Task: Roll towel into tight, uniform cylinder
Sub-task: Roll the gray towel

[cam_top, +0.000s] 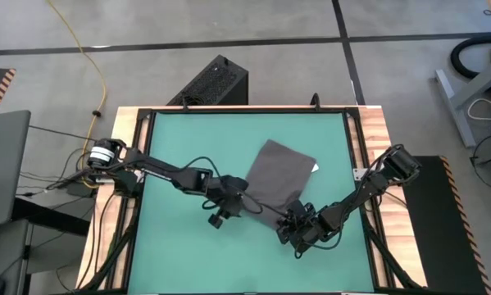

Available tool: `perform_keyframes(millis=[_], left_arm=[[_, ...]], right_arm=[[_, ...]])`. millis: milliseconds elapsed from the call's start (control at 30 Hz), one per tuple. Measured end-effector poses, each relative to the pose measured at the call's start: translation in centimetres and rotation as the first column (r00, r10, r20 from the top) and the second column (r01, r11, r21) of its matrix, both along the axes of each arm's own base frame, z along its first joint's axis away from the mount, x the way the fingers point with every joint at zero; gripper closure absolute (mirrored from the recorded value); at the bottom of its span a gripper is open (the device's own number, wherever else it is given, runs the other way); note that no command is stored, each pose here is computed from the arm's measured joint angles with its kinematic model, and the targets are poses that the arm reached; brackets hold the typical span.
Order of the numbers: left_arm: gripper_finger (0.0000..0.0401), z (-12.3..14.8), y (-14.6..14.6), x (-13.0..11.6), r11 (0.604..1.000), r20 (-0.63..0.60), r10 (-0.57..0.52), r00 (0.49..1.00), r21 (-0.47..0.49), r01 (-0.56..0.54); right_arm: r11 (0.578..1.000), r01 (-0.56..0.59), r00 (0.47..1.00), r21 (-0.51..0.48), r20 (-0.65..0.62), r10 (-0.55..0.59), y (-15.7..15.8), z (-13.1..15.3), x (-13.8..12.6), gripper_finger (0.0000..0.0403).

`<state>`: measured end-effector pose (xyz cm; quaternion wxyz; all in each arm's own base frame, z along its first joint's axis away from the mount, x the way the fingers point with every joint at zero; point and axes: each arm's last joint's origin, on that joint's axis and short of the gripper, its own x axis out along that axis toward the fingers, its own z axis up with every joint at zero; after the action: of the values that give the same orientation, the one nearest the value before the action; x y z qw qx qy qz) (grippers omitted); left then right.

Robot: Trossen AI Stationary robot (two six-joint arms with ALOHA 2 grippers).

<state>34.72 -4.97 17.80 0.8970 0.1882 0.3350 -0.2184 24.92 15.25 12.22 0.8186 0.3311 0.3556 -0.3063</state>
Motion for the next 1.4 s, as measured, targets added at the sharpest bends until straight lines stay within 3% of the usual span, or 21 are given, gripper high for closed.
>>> perform_keyframes(millis=[233,400,600,800,900,1400], left_arm=[[0.0273,0.6,-0.7,0.3,0.999,0.050,-0.033,0.998,0.009,0.033],[0.0273,-0.8,-0.7,0.9,0.999,0.038,-0.045,0.998,0.000,0.045],[0.0273,-2.5,0.0,1.9,1.000,0.047,-0.007,0.999,0.011,0.006],[0.0273,-2.5,1.1,2.1,0.999,0.047,0.046,0.998,-0.021,-0.045],[0.0273,-2.4,1.2,2.2,0.999,0.054,0.016,0.998,-0.042,-0.014],[0.0273,-2.7,2.9,2.1,0.998,0.060,0.055,0.997,-0.031,-0.053]], right_arm=[[1.000,0.000,1.000,0.000,0.000,0.000,0.0,0.0,0.0,0.0193],[1.000,0.000,1.000,0.001,0.001,0.000,0.0,0.0,0.0,0.0193],[1.000,0.001,1.000,0.003,0.006,-0.001,0.0,0.0,0.1,0.0193],[1.000,0.002,1.000,-0.001,0.002,-0.002,-0.1,0.0,0.0,0.0193],[1.000,0.003,1.000,-0.002,0.003,-0.003,-0.1,0.0,0.1,0.0193],[0.999,0.034,0.999,0.014,0.015,-0.034,-0.2,0.0,0.1,0.0193]])
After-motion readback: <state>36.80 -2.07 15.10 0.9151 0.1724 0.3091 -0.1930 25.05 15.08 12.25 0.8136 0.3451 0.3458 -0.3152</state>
